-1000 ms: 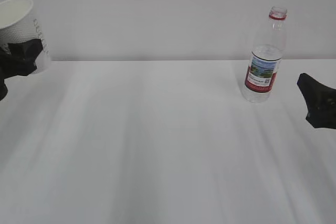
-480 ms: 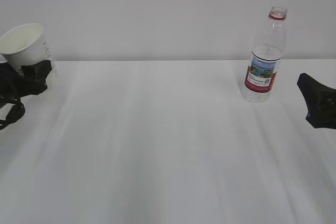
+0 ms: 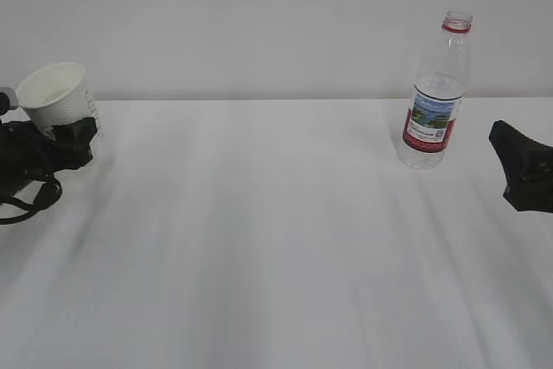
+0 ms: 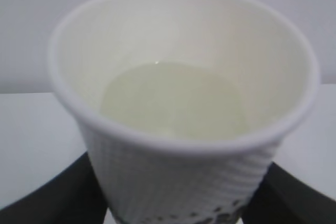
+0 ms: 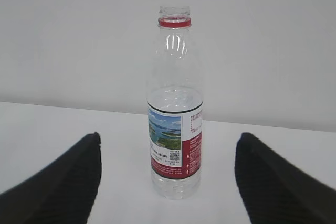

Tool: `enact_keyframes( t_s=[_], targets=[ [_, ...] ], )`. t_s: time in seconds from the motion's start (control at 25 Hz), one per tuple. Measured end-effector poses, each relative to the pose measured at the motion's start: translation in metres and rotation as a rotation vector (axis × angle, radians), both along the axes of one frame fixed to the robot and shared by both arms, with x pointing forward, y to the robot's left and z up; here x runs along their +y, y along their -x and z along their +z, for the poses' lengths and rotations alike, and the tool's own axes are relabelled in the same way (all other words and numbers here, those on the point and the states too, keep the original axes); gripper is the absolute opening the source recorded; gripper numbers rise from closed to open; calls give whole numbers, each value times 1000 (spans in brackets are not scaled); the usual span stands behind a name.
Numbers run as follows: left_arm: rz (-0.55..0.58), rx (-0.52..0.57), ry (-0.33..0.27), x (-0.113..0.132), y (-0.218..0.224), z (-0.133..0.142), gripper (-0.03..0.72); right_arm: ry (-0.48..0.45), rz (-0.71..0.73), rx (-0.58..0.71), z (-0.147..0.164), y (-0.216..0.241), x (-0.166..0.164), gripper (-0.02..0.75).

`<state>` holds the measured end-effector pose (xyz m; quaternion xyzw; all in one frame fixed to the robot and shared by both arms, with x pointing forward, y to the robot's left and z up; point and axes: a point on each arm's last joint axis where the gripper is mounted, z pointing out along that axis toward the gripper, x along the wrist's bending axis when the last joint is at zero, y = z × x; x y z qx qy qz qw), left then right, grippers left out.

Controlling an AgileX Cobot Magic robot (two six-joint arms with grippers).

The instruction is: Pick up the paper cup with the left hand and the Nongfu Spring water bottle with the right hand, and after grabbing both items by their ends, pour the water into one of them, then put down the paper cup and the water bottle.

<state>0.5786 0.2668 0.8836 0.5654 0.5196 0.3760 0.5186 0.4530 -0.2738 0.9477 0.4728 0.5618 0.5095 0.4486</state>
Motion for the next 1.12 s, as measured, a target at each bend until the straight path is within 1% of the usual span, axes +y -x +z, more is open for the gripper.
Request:
enact_keyframes(
  t_s=[0.16,0.28,0.64,0.88,0.96,1.12],
  targets=[
    [27,16,5,2,-5,-9,495,0,0,0,0,0,0,594],
    [30,21,-9,2,-9,-15,495,0,0,0,0,0,0,594],
    [30,43,-22,2,-20,-35,491,0,0,0,0,0,0,594],
    [32,38,-24,2,-22,-35,494,0,0,0,0,0,0,594],
    [21,38,-30,1,-22,-35,515,0,0,0,0,0,0,594],
    [-5,36,-38,-1,-21,-35,617,0,0,0,0,0,0,594]
  ],
)
